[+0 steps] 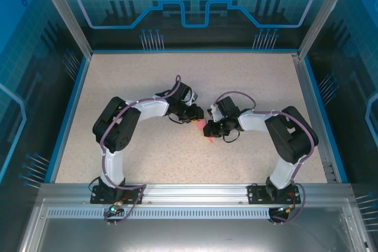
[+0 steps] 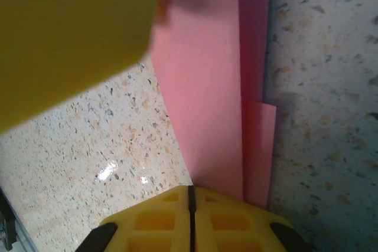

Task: Fold a paper plane with a square sheet of paper (pick it up from the middle)

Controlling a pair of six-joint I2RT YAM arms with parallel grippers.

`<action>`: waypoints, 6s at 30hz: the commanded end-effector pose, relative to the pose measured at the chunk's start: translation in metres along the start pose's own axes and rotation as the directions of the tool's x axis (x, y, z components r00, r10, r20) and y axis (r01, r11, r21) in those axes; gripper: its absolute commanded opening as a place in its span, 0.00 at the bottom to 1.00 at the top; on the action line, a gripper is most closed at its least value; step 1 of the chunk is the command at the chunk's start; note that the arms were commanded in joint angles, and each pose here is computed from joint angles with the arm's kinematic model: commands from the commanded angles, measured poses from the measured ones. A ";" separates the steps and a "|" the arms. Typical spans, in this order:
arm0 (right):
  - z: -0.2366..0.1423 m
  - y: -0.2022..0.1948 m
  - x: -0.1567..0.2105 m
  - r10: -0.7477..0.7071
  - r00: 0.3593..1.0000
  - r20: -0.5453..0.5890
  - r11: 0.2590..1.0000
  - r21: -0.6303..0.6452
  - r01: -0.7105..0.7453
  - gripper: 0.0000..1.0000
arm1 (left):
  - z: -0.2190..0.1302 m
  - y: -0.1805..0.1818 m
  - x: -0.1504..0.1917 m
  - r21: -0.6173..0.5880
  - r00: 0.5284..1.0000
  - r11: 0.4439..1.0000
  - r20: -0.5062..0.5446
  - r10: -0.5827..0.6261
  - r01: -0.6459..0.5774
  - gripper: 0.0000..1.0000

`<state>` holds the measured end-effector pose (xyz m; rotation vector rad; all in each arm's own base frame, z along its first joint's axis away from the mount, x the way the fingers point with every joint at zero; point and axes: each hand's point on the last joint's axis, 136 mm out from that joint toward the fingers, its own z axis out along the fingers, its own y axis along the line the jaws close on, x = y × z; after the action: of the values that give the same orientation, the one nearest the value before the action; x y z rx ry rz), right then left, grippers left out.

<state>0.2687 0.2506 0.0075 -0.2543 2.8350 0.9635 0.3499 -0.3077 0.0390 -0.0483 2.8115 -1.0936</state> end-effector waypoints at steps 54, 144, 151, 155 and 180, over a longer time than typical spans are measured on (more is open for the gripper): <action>-0.061 0.018 -0.014 -0.041 0.984 0.171 0.995 0.095 0.025 0.37 | -0.101 0.062 -0.084 -0.211 0.949 0.965 0.302 -0.086 0.154 0.44; -0.112 -0.016 -0.021 0.115 0.913 0.392 0.976 0.124 -0.176 0.53 | 0.028 -0.024 0.007 0.139 0.999 0.990 -0.045 0.031 -0.025 0.00; -0.087 -0.008 -0.037 0.093 0.936 0.339 0.983 0.117 -0.141 0.50 | 0.029 -0.004 0.011 0.066 0.999 0.998 -0.047 0.021 -0.018 0.00; -0.073 0.008 -0.042 0.043 0.953 0.299 0.991 0.107 -0.078 0.46 | 0.029 -0.002 0.012 0.056 0.998 0.998 -0.050 0.027 -0.024 0.01; -0.058 -0.026 -0.042 0.102 0.954 0.282 0.951 0.254 -0.177 0.60 | 0.034 0.017 0.015 -0.032 0.998 1.000 -0.065 -0.001 -0.001 0.04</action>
<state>0.3081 0.2014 0.0393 0.0926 2.7274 0.5876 0.3422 -0.3257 0.0166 -0.0157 2.8403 -1.1272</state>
